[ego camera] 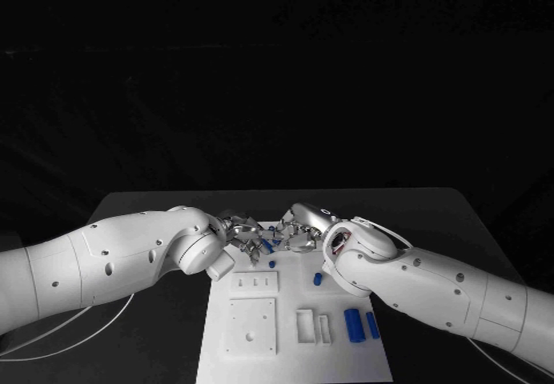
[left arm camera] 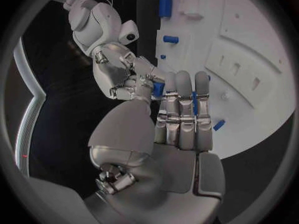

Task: Assemble the parts on the task board

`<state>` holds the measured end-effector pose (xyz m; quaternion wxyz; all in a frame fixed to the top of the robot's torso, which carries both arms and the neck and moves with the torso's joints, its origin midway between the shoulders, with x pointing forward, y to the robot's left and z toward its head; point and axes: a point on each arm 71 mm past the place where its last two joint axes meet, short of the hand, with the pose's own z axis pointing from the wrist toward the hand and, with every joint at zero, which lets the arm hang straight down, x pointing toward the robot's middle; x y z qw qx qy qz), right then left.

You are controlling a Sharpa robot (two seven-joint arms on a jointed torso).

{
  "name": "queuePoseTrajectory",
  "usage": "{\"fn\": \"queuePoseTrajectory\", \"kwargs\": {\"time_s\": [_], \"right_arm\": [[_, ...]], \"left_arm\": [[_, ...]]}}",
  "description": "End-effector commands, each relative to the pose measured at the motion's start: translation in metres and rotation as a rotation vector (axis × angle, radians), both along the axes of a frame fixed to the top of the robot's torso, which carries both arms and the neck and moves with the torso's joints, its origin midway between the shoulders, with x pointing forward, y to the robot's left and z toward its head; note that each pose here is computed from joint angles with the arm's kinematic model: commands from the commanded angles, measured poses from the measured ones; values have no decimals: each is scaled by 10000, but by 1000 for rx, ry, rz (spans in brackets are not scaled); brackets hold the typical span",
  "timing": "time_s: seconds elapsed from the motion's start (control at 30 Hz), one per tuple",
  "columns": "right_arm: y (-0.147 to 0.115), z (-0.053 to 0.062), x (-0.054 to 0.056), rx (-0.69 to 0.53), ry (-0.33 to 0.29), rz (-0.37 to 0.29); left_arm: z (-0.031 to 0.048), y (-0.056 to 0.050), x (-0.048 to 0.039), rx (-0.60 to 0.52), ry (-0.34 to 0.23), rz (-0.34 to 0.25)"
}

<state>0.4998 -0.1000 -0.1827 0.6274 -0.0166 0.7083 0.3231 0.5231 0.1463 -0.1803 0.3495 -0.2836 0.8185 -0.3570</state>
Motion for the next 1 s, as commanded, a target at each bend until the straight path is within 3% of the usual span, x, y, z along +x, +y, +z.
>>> {"fn": "queuePoseTrajectory", "kwargs": {"time_s": [0.03,1.0], "right_arm": [[31,-5,-17,-14,3,19],[35,-15,-16,-10,9,23]], "left_arm": [[7,-43,-15,-11,13,-27],[-22,-51,-60,-10,65,-85]]}}
